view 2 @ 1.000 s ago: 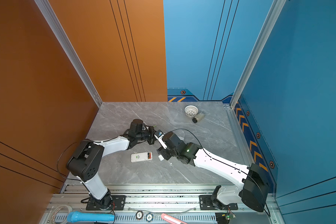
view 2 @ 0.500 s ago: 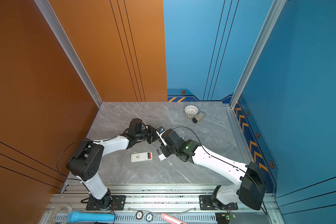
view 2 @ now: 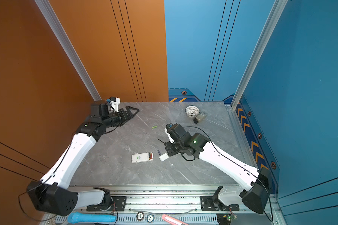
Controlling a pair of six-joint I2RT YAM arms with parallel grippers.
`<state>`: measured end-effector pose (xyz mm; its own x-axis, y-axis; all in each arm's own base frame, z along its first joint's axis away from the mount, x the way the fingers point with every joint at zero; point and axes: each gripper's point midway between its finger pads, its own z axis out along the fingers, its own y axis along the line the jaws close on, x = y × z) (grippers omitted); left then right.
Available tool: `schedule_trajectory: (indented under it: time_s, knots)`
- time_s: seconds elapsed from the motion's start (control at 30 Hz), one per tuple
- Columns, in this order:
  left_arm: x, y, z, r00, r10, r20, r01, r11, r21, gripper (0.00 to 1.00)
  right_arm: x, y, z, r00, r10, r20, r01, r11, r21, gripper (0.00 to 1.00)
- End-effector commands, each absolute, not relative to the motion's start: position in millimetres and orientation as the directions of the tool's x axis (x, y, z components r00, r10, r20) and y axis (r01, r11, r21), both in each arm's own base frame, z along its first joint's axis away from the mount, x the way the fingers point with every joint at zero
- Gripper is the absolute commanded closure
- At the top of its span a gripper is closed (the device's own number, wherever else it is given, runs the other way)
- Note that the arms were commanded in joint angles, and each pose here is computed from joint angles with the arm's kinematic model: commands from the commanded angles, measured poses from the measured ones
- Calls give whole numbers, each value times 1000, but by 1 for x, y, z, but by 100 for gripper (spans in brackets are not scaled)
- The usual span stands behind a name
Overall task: Unload the batteries from the remote control
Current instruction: 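Grasp the remote's end with the left gripper while the right brings the screwdriver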
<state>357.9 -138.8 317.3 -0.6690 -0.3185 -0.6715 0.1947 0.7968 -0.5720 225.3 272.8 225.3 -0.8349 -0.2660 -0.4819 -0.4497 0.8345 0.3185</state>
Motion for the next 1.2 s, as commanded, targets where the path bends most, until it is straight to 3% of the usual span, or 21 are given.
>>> schedule_trajectory:
  time_s: [0.0, 0.1, 0.33, 0.9, 1.17]
  knots:
    - [303, -119, 220, -769, 222, -599, 379, 914, -147, 2, 206, 274, 229, -911, -254, -326, -374, 843, 388, 100]
    - [268, -120, 189, -679, 514, -524, 584, 811, 38, 2, 199, 277, 228, -882, -365, -296, -452, 834, 318, 100]
    - [224, -116, 120, -482, 825, -294, 838, 533, 122, 2, 202, 289, 215, -870, -434, -233, -484, 841, 240, 100]
    - [257, -107, 40, -519, 842, -146, 835, 536, 123, 2, 209, 339, 196, -868, -458, -191, -495, 824, 275, 100]
    - [248, -114, 22, -542, 828, -142, 832, 552, 43, 1, 196, 331, 192, -871, -465, -161, -492, 820, 294, 100]
